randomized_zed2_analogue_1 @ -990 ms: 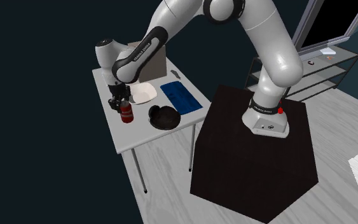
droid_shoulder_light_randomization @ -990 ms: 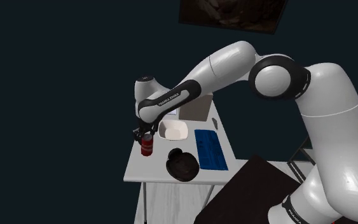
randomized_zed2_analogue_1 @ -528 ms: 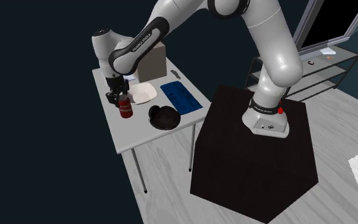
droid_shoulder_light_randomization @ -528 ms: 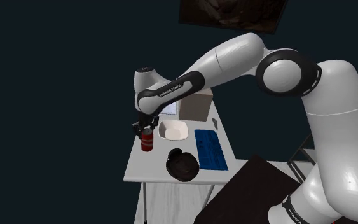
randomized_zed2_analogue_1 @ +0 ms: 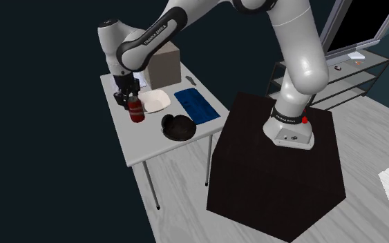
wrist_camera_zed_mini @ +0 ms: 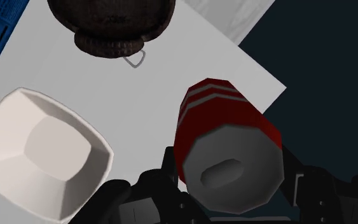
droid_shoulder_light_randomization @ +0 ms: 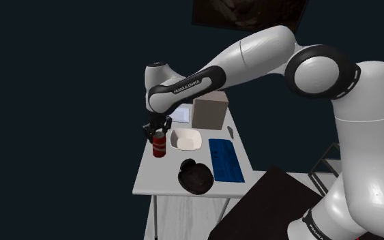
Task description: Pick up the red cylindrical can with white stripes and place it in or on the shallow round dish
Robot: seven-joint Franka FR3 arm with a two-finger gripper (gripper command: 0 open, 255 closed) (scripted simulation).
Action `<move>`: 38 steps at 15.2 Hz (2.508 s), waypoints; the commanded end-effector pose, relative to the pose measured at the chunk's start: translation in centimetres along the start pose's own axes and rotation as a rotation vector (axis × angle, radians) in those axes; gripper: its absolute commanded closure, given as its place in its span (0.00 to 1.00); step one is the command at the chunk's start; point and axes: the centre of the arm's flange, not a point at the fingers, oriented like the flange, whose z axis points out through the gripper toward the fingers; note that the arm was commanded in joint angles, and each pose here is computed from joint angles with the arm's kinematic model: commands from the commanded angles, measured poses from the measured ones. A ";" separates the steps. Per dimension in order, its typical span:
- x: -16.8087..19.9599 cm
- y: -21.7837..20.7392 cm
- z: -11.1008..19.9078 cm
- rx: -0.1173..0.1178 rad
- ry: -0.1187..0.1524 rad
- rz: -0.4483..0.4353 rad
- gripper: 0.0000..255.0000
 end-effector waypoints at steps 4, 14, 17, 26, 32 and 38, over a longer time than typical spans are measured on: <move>-4.7 3.7 -1.0 0.000 0.000 0.000 1.00; -15.0 11.8 -2.8 0.000 0.000 0.000 1.00; -16.0 12.6 -1.9 0.000 0.000 0.000 1.00; -15.9 12.6 2.9 0.000 0.000 0.000 1.00; -15.9 12.7 6.0 0.000 0.000 0.000 1.00; -15.9 12.7 7.0 0.000 0.000 0.000 1.00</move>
